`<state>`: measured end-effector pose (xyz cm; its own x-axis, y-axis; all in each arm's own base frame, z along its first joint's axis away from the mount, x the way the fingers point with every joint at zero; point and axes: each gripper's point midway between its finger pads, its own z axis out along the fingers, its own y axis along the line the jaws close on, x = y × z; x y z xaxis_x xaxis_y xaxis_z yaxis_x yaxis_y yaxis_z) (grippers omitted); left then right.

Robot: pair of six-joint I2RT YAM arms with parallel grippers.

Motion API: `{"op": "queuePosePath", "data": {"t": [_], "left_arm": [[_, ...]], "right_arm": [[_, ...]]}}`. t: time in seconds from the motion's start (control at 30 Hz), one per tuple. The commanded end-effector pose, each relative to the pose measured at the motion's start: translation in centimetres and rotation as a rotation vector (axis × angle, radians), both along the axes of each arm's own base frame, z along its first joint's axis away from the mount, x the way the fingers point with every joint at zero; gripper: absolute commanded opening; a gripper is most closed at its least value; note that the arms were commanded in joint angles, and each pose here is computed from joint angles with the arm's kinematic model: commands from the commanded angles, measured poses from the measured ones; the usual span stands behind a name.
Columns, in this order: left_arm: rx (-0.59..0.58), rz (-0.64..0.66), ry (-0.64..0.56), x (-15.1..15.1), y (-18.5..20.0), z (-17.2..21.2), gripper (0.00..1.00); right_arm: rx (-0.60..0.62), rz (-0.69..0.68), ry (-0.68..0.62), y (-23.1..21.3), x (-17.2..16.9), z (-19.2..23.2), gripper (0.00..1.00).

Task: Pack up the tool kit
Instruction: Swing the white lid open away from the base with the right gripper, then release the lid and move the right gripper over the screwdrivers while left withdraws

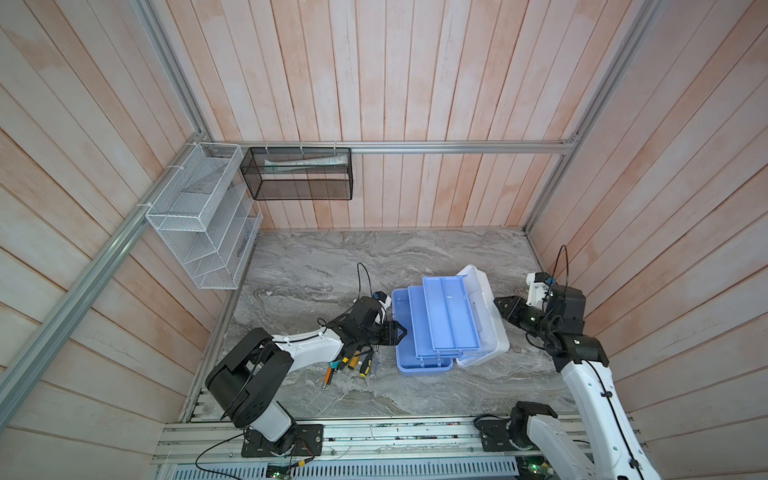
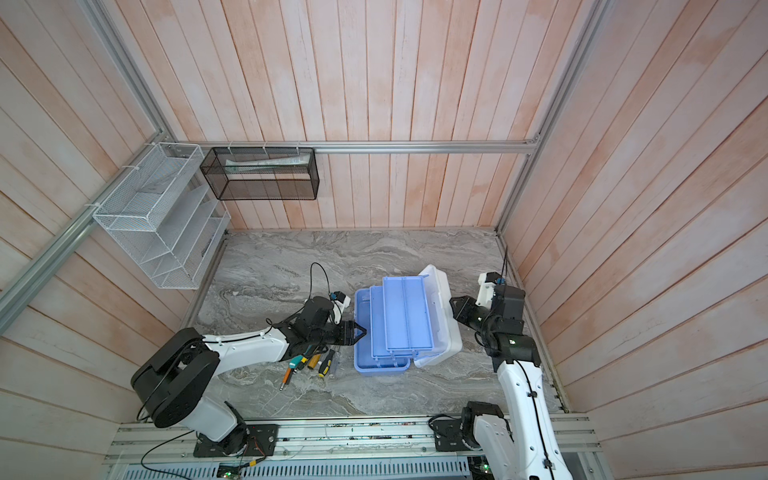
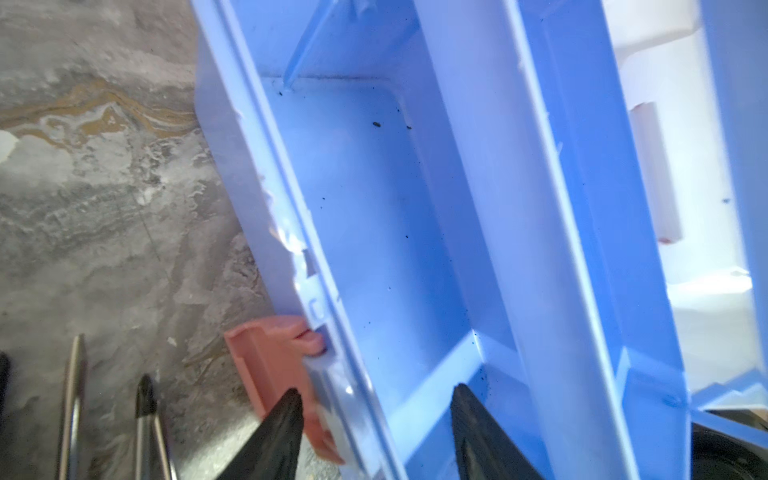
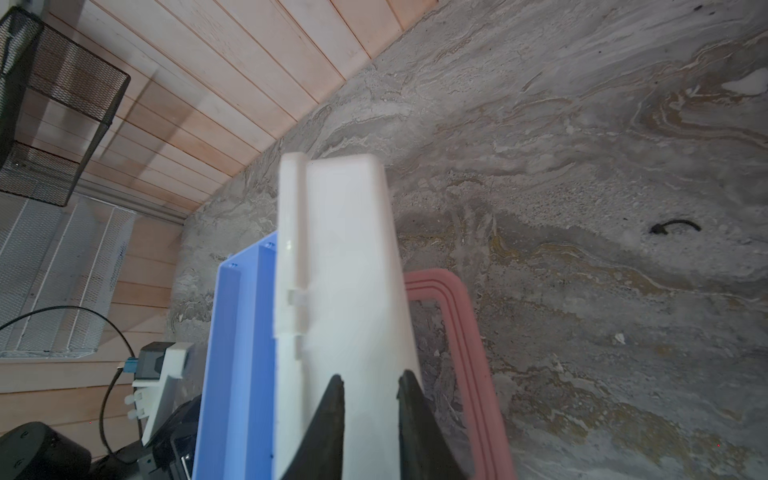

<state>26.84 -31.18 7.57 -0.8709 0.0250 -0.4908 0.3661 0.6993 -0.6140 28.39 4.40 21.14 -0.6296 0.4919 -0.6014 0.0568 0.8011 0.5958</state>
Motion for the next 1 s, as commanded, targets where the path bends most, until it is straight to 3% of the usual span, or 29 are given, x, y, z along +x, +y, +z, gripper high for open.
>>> {"op": "queuePosePath", "data": {"t": [0.0, 0.13, 0.23, 0.5, 0.6, 0.8, 0.97], "left_arm": [[-0.034, -0.027, 0.002, -0.5, -0.9, 0.0, 0.58], [-0.042, -0.042, 0.01, -0.8, -1.5, -0.3, 0.58], [-0.05, -0.054, 0.015, -1.0, -2.0, -0.3, 0.58], [-0.082, -0.085, -0.01, -1.5, -3.5, 0.8, 0.58], [-0.039, -0.052, -0.036, -0.8, -3.0, 1.3, 0.6], [0.133, 0.198, -0.166, 2.5, 4.2, 4.9, 0.89], [0.244, 0.41, -0.278, 4.1, 13.1, 7.7, 0.99]], "right_arm": [[-0.08, -0.04, 0.014, -1.4, 0.1, 0.5, 0.21], [-0.135, -0.052, 0.009, -2.1, 0.4, 1.5, 0.2], [-0.137, 0.02, 0.006, -0.8, 0.5, 1.7, 0.2], [-0.291, 0.077, 0.119, 1.6, 0.6, -1.7, 0.24], [-0.344, 0.112, 0.108, 3.0, 1.0, -0.8, 0.24], [-0.337, 0.215, 0.067, 9.8, 0.2, 1.6, 0.26], [-0.306, 0.35, 0.056, 19.3, -2.4, 0.5, 0.29]]}}
